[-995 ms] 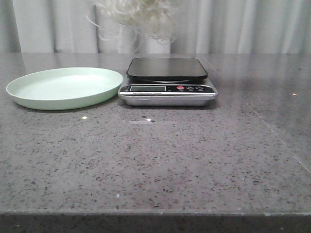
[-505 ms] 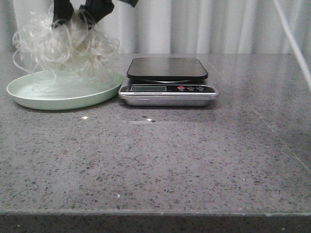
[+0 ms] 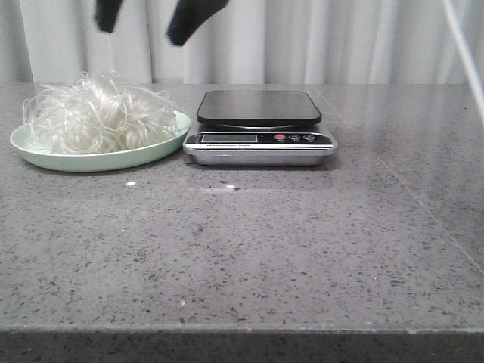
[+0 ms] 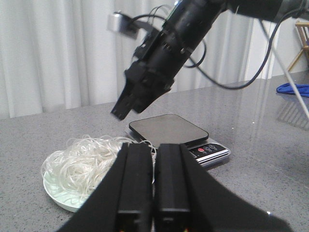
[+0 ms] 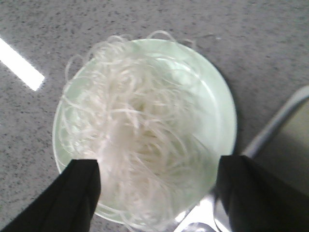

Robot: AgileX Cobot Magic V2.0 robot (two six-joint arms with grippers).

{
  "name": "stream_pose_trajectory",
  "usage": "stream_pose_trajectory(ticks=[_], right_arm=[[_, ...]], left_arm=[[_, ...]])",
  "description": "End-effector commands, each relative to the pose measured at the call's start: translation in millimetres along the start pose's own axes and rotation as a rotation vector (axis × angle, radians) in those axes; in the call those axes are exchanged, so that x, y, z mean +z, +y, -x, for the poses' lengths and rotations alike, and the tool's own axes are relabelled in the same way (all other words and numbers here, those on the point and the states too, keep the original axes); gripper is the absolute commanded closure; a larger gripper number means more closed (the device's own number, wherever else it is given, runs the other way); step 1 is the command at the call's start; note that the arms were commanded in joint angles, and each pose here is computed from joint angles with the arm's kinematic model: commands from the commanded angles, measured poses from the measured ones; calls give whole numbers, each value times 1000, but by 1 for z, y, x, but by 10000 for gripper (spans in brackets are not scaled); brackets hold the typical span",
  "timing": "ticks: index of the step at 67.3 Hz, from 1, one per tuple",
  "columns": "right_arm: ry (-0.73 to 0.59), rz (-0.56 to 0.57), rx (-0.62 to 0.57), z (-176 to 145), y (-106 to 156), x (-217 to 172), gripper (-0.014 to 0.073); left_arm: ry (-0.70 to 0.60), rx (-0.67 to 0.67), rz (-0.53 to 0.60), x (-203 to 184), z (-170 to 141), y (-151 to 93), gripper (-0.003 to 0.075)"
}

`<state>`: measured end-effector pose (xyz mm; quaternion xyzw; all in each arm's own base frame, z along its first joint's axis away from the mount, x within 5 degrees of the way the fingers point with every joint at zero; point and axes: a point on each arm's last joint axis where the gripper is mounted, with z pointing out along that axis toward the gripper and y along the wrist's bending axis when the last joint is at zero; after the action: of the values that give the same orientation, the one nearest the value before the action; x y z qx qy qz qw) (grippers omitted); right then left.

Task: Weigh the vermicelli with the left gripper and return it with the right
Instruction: 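Carry the vermicelli with the right gripper back onto the green plate, then open the right gripper and raise it away from the plate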

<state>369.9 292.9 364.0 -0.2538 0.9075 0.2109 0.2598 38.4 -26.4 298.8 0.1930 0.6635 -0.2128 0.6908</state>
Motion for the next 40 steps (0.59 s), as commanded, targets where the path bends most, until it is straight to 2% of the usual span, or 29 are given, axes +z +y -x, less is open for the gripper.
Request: stream_pose_trajectory(ticks=[1,18,30,40], right_arm=[[-105,-51,-14,8,-8,-64,-2],[-162,-169,65,-23,-49,-112,-2],[-262,-227,133,-78,-70,-148,-2],[-362,-285,176,-143,-77,-181,-2]], left_arm=[[-100,-15,1,-1,15,0,594],[-100,-15,1,-1,15,0,594],[-100,-15,1,-1,15,0,594],[-100,-15,1,-1,15,0,594]])
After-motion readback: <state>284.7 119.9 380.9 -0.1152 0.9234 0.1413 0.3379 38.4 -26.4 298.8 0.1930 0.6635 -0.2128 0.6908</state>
